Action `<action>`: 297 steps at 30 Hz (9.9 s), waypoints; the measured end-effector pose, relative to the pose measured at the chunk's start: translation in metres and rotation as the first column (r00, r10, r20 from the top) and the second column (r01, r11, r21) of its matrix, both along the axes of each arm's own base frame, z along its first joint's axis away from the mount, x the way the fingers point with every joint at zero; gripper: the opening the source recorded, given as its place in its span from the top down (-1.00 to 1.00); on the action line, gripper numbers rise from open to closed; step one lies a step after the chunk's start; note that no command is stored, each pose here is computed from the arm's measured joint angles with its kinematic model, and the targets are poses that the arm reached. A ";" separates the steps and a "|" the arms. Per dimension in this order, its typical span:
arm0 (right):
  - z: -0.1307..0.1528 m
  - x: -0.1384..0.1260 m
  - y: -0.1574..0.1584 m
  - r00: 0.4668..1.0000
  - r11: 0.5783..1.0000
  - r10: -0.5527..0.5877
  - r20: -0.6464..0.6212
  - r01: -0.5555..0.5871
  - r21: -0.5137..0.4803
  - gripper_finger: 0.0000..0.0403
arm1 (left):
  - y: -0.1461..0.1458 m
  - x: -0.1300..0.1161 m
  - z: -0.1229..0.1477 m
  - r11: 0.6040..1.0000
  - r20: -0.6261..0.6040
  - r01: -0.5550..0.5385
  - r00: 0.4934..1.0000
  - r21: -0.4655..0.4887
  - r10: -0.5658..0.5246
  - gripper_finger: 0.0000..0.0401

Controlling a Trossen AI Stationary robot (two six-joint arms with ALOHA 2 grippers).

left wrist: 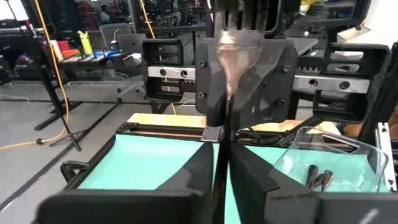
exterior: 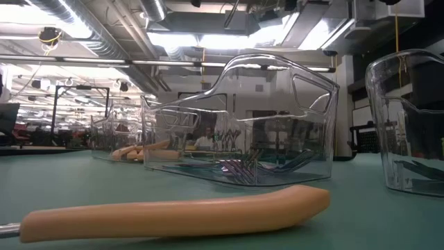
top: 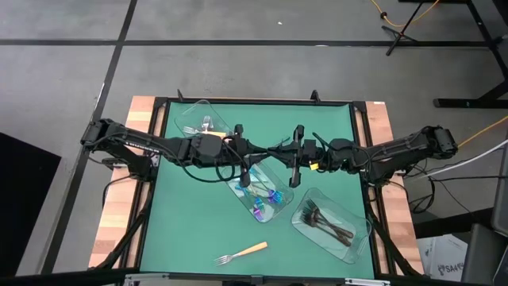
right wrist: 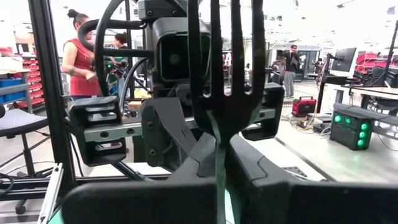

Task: Sort silverware by color (type)
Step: Put black fork into the bottom transparent bin, then put the blue fork into the center transparent bin

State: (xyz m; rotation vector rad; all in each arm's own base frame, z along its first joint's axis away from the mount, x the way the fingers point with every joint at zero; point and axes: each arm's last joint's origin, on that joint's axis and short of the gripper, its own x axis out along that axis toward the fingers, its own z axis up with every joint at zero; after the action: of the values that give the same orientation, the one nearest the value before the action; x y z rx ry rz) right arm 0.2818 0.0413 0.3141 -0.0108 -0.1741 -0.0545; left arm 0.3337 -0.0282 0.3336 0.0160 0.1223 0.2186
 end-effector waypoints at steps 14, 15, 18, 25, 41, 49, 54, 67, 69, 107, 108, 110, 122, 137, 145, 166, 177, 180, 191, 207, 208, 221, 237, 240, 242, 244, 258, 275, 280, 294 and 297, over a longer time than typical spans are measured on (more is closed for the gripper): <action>0.010 -0.022 -0.004 0.996 0.999 -0.042 -0.079 0.042 -0.006 1.00 | 0.007 -0.001 -0.007 1.000 -0.068 -0.031 0.997 0.006 0.031 0.49; 0.012 -0.026 -0.005 0.995 0.999 -0.045 -0.092 0.044 -0.008 1.00 | 0.009 -0.001 -0.008 0.999 -0.084 -0.035 0.996 0.007 0.036 0.49; 0.017 -0.039 -0.008 0.991 0.999 -0.046 -0.123 0.046 0.003 1.00 | 0.014 -0.002 -0.013 0.999 -0.133 -0.050 0.990 0.007 0.050 0.49; 0.023 -0.069 -0.012 0.978 0.994 -0.021 -0.207 0.043 0.102 1.00 | 0.025 -0.004 -0.021 0.997 -0.221 -0.079 0.972 0.012 0.079 0.49; -0.009 -0.102 0.008 0.675 0.632 0.565 -0.474 0.016 0.775 1.00 | 0.038 -0.011 -0.035 0.993 -0.376 -0.113 0.919 0.033 0.117 0.49; -0.040 -0.108 0.041 0.419 0.643 0.621 -0.663 0.213 0.736 1.00 | 0.038 -0.011 -0.036 0.993 -0.380 -0.111 0.918 0.033 0.116 0.49; -0.056 -0.103 0.065 0.316 0.686 0.627 -0.712 0.208 0.697 1.00 | 0.038 -0.011 -0.036 0.993 -0.381 -0.111 0.917 0.033 0.116 0.49; -0.115 -0.082 0.092 0.067 0.802 0.507 -0.859 0.330 0.499 1.00 | 0.038 -0.011 -0.036 0.993 -0.380 -0.112 0.918 0.033 0.116 0.49; -0.122 -0.081 0.093 0.035 0.813 0.487 -0.873 0.347 0.468 1.00 | 0.038 -0.011 -0.036 0.993 -0.381 -0.111 0.917 0.034 0.116 0.49; -0.140 -0.076 0.098 -0.064 0.833 0.462 -0.885 0.374 0.408 0.61 | 0.038 -0.011 -0.036 0.993 -0.381 -0.111 0.917 0.034 0.116 0.49; -0.138 -0.075 0.098 -0.072 0.833 0.464 -0.883 0.376 0.406 0.61 | 0.038 -0.011 -0.036 0.993 -0.381 -0.111 0.917 0.034 0.116 0.49; -0.130 -0.074 0.099 -0.086 0.835 0.461 -0.883 0.380 0.399 0.61 | 0.038 -0.011 -0.036 0.993 -0.381 -0.111 0.917 0.034 0.116 0.49; -0.054 -0.059 0.091 -0.081 0.924 0.293 -0.953 0.280 0.260 0.61 | 0.038 -0.032 -0.015 0.993 -0.365 -0.107 0.924 0.041 0.115 0.49; 0.021 0.000 -0.026 0.301 0.998 -0.063 -0.952 0.005 -0.065 0.61 | 0.038 -0.100 0.020 0.993 -0.407 -0.096 0.906 0.066 0.115 0.49; 0.002 0.028 -0.111 0.354 0.996 -0.065 -0.933 -0.035 -0.082 0.61 | 0.039 -0.133 0.028 0.990 -0.441 -0.133 0.886 0.049 0.141 0.49; -0.123 0.075 -0.187 0.156 0.964 0.148 -0.977 -0.241 0.108 0.61 | 0.040 -0.146 0.027 0.981 -0.476 -0.182 0.857 0.072 0.194 0.49; -0.142 0.083 -0.191 0.161 0.963 0.144 -0.977 -0.249 0.101 0.61 | 0.040 -0.146 0.027 0.981 -0.477 -0.182 0.857 0.071 0.194 0.49; -0.145 0.083 -0.191 0.173 0.964 0.138 -0.975 -0.250 0.092 0.61 | 0.040 -0.146 0.027 0.981 -0.476 -0.182 0.858 0.071 0.194 0.49; -0.160 0.078 -0.188 0.168 0.965 0.134 -0.977 -0.248 0.090 0.61 | 0.040 -0.146 0.027 0.981 -0.477 -0.181 0.858 0.071 0.193 0.49; -0.176 0.076 -0.190 0.106 0.976 0.043 -0.993 -0.215 0.019 0.78 | 0.040 -0.146 0.027 0.981 -0.476 -0.182 0.858 0.068 0.192 0.49; -0.177 0.076 -0.190 0.104 0.977 0.041 -0.994 -0.214 0.018 0.83 | 0.040 -0.146 0.027 0.981 -0.476 -0.182 0.858 0.068 0.192 0.49; -0.166 0.075 -0.192 0.010 0.978 0.047 -0.999 -0.202 0.044 0.99 | 0.040 -0.146 0.027 0.981 -0.476 -0.182 0.858 0.068 0.192 0.49; -0.133 0.078 -0.195 -0.098 0.982 -0.013 -0.995 -0.188 0.005 1.00 | 0.040 -0.146 0.027 0.981 -0.476 -0.183 0.858 0.068 0.193 0.49; -0.127 0.079 -0.196 -0.098 0.982 -0.013 -0.995 -0.189 0.006 1.00 | 0.040 -0.146 0.027 0.981 -0.476 -0.183 0.858 0.068 0.193 0.49; -0.123 0.079 -0.196 -0.103 0.982 -0.010 -0.995 -0.190 0.010 1.00 | 0.040 -0.146 0.027 0.981 -0.476 -0.183 0.858 0.068 0.193 0.49; -0.117 0.077 -0.194 -0.104 0.981 -0.011 -0.994 -0.194 0.009 1.00 | 0.040 -0.146 0.027 0.981 -0.476 -0.183 0.858 0.068 0.193 0.49; -0.052 0.061 -0.168 0.000 0.956 -0.199 -0.980 -0.218 -0.194 1.00 | 0.040 -0.146 0.027 0.979 -0.469 -0.202 0.862 0.029 0.192 0.49; -0.025 0.048 -0.113 -0.060 0.882 -0.420 -0.905 -0.263 -0.392 1.00 | 0.040 -0.150 0.023 0.975 -0.515 -0.220 0.835 0.013 0.195 0.49; -0.028 0.016 -0.108 -0.078 0.893 -0.430 -0.900 -0.186 -0.410 1.00 | 0.040 -0.150 0.023 0.975 -0.512 -0.221 0.836 0.014 0.196 0.49; -0.047 -0.001 -0.088 0.249 0.576 -0.712 -0.656 -0.327 -0.749 1.00 | 0.058 -0.139 0.037 0.968 -0.350 -0.238 0.916 -0.078 0.196 0.49; -0.039 0.012 -0.084 0.387 0.481 -0.716 -0.581 -0.329 -0.812 1.00 | 0.063 -0.134 0.038 0.971 -0.319 -0.212 0.933 -0.109 0.168 0.49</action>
State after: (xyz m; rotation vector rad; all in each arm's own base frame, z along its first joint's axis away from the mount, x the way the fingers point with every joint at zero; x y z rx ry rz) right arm 0.2940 -0.0428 0.2752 -1.1472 1.0230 -0.2563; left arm 0.1994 0.0347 0.3721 -0.1049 0.4528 0.4009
